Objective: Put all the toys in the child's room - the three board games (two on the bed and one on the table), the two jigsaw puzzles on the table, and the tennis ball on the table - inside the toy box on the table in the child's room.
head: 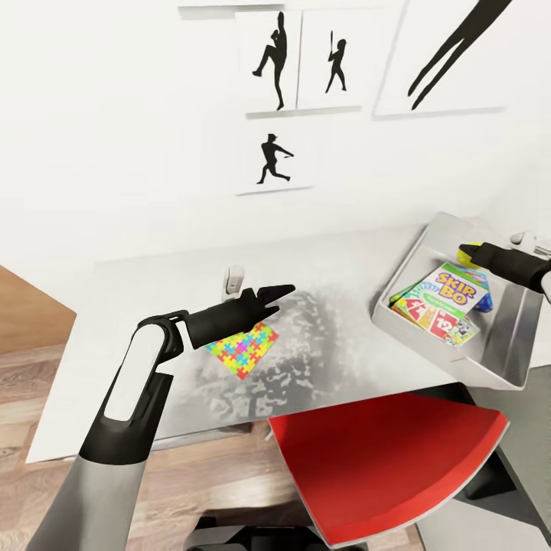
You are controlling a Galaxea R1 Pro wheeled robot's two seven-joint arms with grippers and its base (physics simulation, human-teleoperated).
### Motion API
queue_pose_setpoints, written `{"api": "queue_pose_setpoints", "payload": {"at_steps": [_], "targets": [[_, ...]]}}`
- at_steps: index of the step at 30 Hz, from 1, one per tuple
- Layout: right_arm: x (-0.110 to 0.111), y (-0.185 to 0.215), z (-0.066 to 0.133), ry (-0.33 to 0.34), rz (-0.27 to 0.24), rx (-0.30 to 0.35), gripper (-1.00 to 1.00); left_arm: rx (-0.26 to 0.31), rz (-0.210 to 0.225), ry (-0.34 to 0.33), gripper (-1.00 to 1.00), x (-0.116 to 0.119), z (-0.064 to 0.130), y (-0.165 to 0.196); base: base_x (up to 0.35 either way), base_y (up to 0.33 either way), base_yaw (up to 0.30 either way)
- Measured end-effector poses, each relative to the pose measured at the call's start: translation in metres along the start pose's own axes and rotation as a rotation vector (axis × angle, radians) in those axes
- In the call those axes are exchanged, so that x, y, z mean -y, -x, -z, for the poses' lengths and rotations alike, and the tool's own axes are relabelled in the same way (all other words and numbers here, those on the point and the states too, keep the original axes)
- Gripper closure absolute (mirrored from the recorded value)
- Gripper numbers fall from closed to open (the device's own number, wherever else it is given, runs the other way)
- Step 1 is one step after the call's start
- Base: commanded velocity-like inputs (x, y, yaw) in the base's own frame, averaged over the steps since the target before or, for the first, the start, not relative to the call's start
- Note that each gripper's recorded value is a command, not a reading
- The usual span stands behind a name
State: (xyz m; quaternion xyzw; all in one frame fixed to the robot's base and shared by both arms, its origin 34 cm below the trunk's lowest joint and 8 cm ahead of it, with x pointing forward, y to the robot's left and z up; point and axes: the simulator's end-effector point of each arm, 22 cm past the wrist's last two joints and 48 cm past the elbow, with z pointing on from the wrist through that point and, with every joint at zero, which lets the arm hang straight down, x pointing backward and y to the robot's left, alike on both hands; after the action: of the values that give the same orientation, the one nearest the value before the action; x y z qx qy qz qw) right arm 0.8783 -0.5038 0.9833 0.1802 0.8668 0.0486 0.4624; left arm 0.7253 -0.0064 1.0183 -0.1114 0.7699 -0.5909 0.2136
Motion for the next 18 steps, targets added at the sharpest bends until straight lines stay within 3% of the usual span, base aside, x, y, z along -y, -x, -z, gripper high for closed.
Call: {"api": "queue_pose_setpoints", "payload": {"at_steps": [18], "targets": [[-0.0092, -0.0054, -0.002, 0.025, 0.0, -0.007, 1.0, 0.001, 0.0, 0.0, -1.0, 0.0003, -0.0001, 0.0005, -0.004, -0.006, 0.006]]}}
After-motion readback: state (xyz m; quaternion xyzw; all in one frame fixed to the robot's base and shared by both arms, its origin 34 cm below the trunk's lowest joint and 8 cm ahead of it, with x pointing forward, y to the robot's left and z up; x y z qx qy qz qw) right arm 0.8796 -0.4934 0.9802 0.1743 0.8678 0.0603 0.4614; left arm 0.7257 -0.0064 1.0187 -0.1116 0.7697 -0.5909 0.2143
